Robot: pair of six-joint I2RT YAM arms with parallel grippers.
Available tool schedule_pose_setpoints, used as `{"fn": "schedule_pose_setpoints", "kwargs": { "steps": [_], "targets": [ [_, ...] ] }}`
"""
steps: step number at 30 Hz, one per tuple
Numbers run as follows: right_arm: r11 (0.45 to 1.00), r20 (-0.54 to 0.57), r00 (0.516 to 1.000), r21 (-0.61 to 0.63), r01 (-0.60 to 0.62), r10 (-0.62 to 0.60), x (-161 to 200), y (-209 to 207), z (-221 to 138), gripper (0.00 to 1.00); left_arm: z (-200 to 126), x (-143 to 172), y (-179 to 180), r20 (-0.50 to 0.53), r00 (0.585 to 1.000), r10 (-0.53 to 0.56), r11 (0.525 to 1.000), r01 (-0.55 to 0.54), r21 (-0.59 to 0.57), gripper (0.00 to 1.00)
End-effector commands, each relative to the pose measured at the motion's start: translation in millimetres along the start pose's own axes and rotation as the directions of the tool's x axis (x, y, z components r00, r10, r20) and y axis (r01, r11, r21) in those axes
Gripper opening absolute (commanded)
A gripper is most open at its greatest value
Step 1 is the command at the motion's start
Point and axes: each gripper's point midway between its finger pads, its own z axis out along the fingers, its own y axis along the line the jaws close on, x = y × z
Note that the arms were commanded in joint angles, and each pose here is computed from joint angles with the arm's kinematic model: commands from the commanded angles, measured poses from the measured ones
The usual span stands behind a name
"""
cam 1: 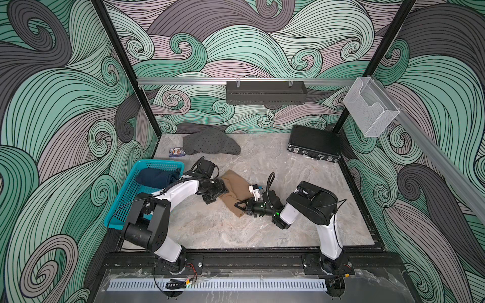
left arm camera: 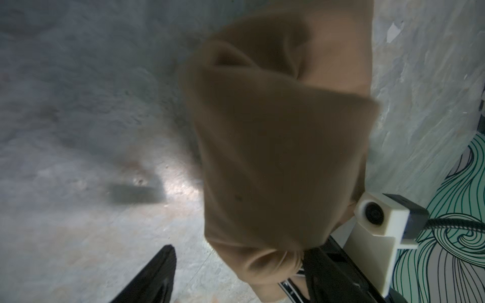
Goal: Roll up the skirts
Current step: Roll the skirt at the center of the board.
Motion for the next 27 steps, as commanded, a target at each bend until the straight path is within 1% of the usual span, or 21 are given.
{"fn": "schedule_pose_setpoints", "kwargs": {
  "steps": [1,3,4,6,7,9,10,12,14,15,17,18,19,20,21,22,24,25,27],
  "targets": [
    [0.99,-0.063,0.988,-0.009,-0.144,0.143,8,-3,2,0.0,23,-10,-7,0.033,0.999,-0.008,0.999,0.006,0.05,0.74],
    [0.982,-0.074,0.98,0.004,-0.187,0.187,10,-5,1,0.0,33,-12,-4,0.043,0.999,-0.029,0.998,0.027,0.058,0.7],
    [0.979,-0.076,0.976,0.009,-0.203,0.203,10,-6,1,0.0,36,-12,-3,0.047,0.998,-0.041,0.998,0.038,0.058,0.65],
    [0.971,-0.08,0.968,0.013,-0.239,0.239,10,-10,0,0.0,40,-16,-4,0.055,0.997,-0.055,0.998,0.053,0.039,0.52],
    [0.969,-0.083,0.966,0.007,-0.247,0.247,10,-11,0,0.0,40,-18,-4,0.059,0.997,-0.055,0.998,0.054,0.02,0.41],
    [0.967,-0.095,0.963,0.009,-0.253,0.253,9,-13,1,0.0,39,-22,3,0.071,0.995,-0.066,0.995,0.071,-0.077,0.12],
    [0.969,-0.105,0.963,0.019,-0.247,0.248,10,-14,1,0.0,38,-24,6,0.076,0.995,-0.07,0.99,0.079,-0.117,0.0],
    [0.974,-0.109,0.968,0.045,-0.224,0.227,10,-18,-1,0.0,33,-25,22,0.073,0.993,-0.094,0.96,0.11,-0.259,0.0],
    [0.984,-0.142,0.975,0.084,-0.159,0.17,13,-20,-4,0.12,27,-24,38,0.048,0.994,-0.102,0.909,0.113,-0.4,0.0],
    [0.989,-0.157,0.98,0.106,-0.103,0.119,14,-19,-7,0.16,23,-23,46,0.027,0.994,-0.102,0.876,0.102,-0.472,0.0],
    [0.984,-0.171,0.985,0.181,0.001,0.03,15,-23,-18,0.24,19,-22,57,-0.04,0.995,-0.087,0.812,0.048,-0.581,0.0],
    [0.976,-0.164,0.986,0.208,0.067,-0.033,14,-22,-25,0.3,16,-22,63,-0.07,0.995,-0.077,0.778,0.016,-0.629,0.0],
    [0.968,-0.158,0.983,0.217,0.129,-0.096,11,-17,-31,0.36,14,-23,67,-0.09,0.993,-0.07,0.754,-0.006,-0.657,0.0],
    [0.95,-0.156,0.973,0.234,0.206,-0.172,8,-12,-37,0.46,12,-24,70,-0.107,0.992,-0.06,0.737,-0.028,-0.676,0.0],
    [0.927,-0.16,0.958,0.257,0.273,-0.238,5,-8,-42,0.52,10,-23,71,-0.12,0.991,-0.054,0.728,-0.043,-0.684,0.0],
    [0.893,-0.173,0.934,0.283,0.35,-0.312,2,-5,-48,0.55,8,-23,72,-0.134,0.99,-0.051,0.722,-0.056,-0.689,0.0],
    [0.796,-0.175,0.86,0.326,0.51,-0.48,-7,6,-59,0.57,2,-21,70,-0.157,0.986,-0.048,0.713,-0.077,-0.697,0.0],
    [0.719,-0.173,0.803,0.368,0.59,-0.571,-12,10,-66,0.58,0,-20,69,-0.173,0.984,-0.049,0.711,-0.087,-0.697,0.0],
    [0.546,-0.19,0.646,0.393,0.74,-0.739,-13,29,-70,0.6,-6,-19,66,-0.197,0.979,-0.053,0.699,-0.104,-0.708,0.0]
  ]
}}
